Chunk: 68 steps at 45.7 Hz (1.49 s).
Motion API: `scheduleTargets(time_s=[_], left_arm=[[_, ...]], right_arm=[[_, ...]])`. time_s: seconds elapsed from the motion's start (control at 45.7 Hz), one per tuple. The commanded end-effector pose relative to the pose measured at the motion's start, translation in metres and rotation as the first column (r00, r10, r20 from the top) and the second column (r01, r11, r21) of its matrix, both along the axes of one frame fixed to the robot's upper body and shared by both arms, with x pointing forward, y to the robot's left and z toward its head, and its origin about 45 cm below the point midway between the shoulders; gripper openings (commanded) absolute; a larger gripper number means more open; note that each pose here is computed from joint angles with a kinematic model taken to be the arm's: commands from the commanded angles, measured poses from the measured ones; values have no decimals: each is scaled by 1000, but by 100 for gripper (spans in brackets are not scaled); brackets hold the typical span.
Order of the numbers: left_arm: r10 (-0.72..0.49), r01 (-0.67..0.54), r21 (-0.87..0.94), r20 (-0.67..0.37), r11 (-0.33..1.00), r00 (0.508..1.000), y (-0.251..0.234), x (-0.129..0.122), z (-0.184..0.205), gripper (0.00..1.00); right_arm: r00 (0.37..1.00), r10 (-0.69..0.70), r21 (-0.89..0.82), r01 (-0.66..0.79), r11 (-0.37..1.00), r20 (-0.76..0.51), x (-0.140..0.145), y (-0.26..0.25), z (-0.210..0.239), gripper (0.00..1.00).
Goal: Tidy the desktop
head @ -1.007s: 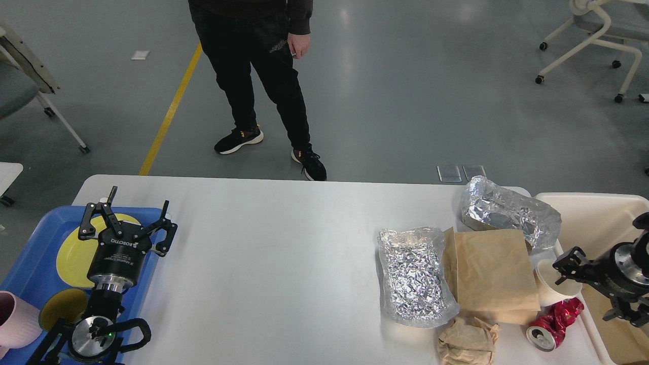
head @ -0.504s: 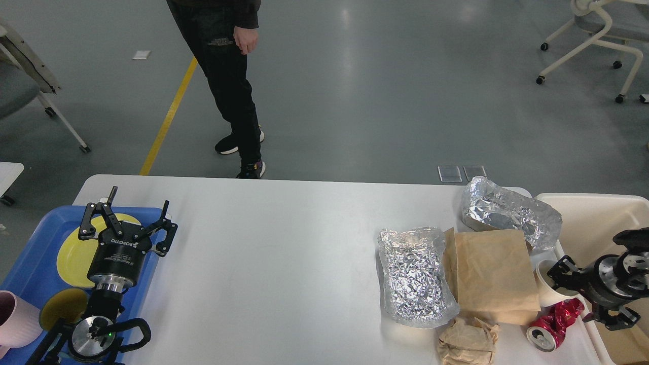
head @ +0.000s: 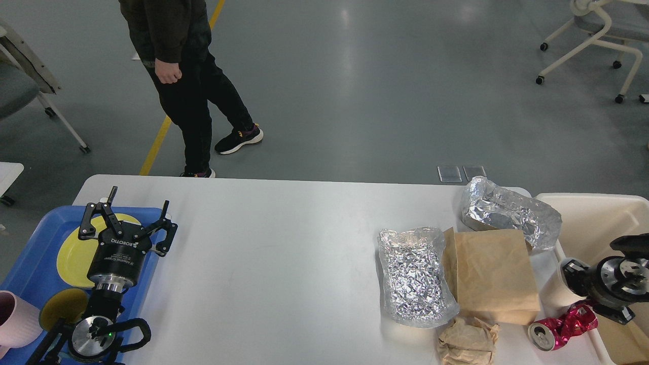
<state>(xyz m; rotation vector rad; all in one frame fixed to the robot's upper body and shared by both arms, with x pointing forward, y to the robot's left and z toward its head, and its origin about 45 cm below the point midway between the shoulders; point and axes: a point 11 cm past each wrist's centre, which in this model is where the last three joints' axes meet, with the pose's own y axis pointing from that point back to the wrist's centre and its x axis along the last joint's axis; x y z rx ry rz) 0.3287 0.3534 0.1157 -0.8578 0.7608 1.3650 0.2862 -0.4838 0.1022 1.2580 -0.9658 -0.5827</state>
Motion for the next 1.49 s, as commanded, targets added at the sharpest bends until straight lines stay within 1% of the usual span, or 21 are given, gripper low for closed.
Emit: scheduleTargets(time_s=[0.0,0.263,0.416,0.569,0.723,0.832,0.898,1.029,1.117,1.182,1.314,1.467], left_arm=[[0,0,0,0,1000,1000,0,0,0,96],[0,0,0,0,1000,1000,0,0,0,96],[-1,1,0,-1,1000,1000,0,0,0,96],[-1,1,0,-1,1000,1000,0,0,0,96],[-2,2,0,1,1000,1000,0,0,0,96],[-2,2,1,-1,1000,1000,0,0,0,96],[-2,2,1,-1,1000,1000,0,0,0,96],[-1,1,0,-1,1000,1000,0,0,0,96],[-2,2,1,0,1000,1000,0,0,0,96],[-2,2,0,1,1000,1000,0,0,0,96],[-2,2,0,1,1000,1000,0,0,0,96],[-1,1,0,-1,1000,1000,0,0,0,96]], right_arm=[[1000,4,14,-4,1000,3,2,4,1,0],[1000,17,19,-18,1000,8,11,6,11,0],[998,64,54,-63,997,-13,22,8,38,0],[982,176,69,-172,983,-66,39,15,90,0],[956,271,15,-271,963,-109,49,28,154,0],[944,313,47,-310,950,-100,49,45,197,0],[938,333,76,-327,942,-97,44,56,215,0],[940,331,122,-320,939,-79,30,71,225,0],[961,273,159,-264,951,-39,26,72,227,0],[973,228,162,-220,962,-32,22,66,229,0],[981,191,128,-186,974,-35,19,53,231,0],[994,106,13,-107,994,10,16,15,233,0]])
